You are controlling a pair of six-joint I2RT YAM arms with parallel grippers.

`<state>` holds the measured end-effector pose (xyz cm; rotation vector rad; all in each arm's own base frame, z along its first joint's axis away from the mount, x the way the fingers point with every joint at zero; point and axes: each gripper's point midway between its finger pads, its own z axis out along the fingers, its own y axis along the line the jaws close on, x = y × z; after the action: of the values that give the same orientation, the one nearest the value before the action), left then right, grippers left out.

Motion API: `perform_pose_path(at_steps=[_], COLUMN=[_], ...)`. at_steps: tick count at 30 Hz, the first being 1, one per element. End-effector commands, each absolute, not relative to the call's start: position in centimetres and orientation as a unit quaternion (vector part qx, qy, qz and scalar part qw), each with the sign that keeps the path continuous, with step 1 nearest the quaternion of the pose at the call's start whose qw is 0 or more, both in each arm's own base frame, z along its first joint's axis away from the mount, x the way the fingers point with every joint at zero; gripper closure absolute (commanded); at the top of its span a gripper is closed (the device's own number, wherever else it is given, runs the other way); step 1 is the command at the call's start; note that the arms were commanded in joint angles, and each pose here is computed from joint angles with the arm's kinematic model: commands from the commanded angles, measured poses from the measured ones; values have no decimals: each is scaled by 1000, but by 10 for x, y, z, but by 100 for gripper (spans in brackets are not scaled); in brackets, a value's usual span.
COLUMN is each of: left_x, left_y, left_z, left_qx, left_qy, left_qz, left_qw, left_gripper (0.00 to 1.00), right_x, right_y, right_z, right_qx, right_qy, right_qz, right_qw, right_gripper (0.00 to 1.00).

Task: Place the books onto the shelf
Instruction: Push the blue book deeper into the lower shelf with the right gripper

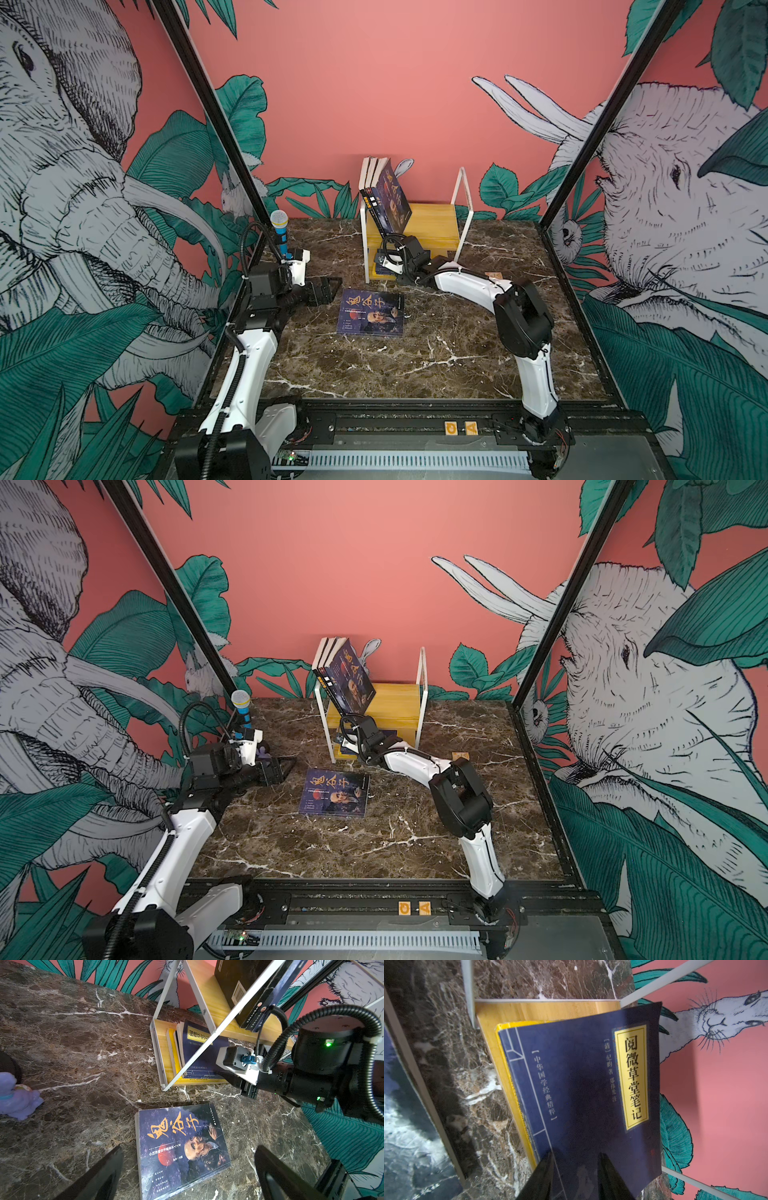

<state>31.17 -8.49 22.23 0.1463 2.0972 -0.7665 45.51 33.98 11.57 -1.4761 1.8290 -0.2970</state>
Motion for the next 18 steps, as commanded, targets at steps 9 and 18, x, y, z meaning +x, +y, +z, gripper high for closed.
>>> perform_pose_path(at_steps=[9, 18], left_x=[310, 310], left_y=[-85, -84], left_z=[224, 224], left_qx=[63, 62], left_qy=[838, 840], left_qz=[-313, -309], left_qw=[443, 443], left_gripper=[1, 1], right_x=[467, 452], right_y=[337, 341], right_z=[120, 146], right_qx=[-566, -561], right_qy=[714, 711], right_qz=[-138, -112], right_qw=[389, 409], right_gripper=[62, 60])
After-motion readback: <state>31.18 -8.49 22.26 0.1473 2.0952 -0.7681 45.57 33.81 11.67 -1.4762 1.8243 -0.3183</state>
